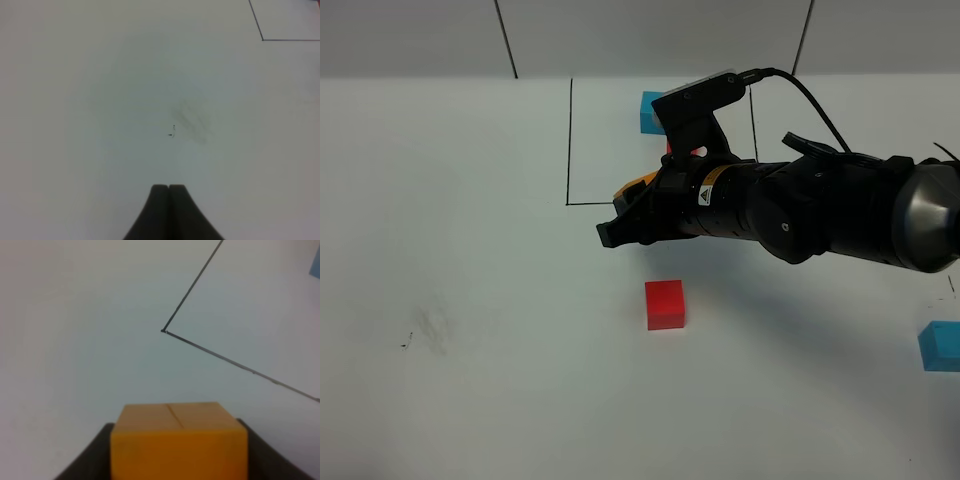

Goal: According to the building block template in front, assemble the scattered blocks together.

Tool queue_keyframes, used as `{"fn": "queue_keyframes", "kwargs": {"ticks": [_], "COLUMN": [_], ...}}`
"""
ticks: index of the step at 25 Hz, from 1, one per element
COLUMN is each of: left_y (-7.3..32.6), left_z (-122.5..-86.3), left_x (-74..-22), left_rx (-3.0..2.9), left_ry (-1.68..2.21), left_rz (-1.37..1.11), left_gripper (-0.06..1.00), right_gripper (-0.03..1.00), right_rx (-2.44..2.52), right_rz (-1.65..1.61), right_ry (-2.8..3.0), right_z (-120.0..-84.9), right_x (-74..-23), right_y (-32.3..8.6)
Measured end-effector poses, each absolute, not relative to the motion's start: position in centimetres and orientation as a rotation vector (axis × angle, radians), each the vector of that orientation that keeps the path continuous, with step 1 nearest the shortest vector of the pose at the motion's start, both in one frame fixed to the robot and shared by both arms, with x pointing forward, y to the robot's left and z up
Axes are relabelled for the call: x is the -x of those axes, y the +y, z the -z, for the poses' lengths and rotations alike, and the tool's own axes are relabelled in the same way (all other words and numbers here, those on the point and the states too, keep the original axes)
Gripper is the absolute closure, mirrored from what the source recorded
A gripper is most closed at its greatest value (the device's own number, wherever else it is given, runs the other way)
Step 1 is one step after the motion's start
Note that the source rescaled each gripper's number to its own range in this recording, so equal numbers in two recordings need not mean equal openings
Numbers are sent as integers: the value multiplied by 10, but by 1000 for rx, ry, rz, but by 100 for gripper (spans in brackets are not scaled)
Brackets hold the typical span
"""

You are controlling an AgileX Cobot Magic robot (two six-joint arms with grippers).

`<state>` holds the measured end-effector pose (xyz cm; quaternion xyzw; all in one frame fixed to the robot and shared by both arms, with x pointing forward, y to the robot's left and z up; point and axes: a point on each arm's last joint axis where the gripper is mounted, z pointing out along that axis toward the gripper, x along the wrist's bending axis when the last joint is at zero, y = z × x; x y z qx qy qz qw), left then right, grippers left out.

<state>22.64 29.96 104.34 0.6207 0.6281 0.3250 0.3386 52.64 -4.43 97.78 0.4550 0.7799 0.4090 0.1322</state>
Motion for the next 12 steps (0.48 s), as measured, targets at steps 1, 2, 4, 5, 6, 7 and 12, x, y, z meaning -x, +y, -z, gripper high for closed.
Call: {"fn": "queue_keyframes", "kwargs": {"ticks": [1, 2, 4, 5, 6, 7, 12], "left_y": [300, 300, 300, 300, 300, 300, 300], "left_z": [-1043, -1043, -1043, -1043, -1043, -1043, -1043], "left_x": [-226, -226, -226, -226, -226, -226, -226], "left_rx": [-1617, -1617, -1617, -1617, -1617, -1617, -1617], "left_ry": [1636, 1636, 1636, 1636, 1636, 1636, 1636], "left_rz": [-847, -847, -847, -847, -847, -847, -847], "left_gripper": [94, 94, 94, 94, 94, 94, 94], "right_gripper": [52, 52, 52, 52, 52, 52, 52], "right_rx": [-1321, -1335, -1371, -1398, -1427, -1464, -1689], "right_rz": [-1184, -1184, -1185, -1184, -1183, -1178, -1147], "right_ry": [2265, 2265, 2261, 2259, 2256, 2254, 2235], "right_z": [-978, -977, -975, -973, -971, -968, -954], "right_x": [-526, -526, -526, -526, -527, -527, -525], "right_y": [-44, -44, -44, -44, -43, -43, -42]}}
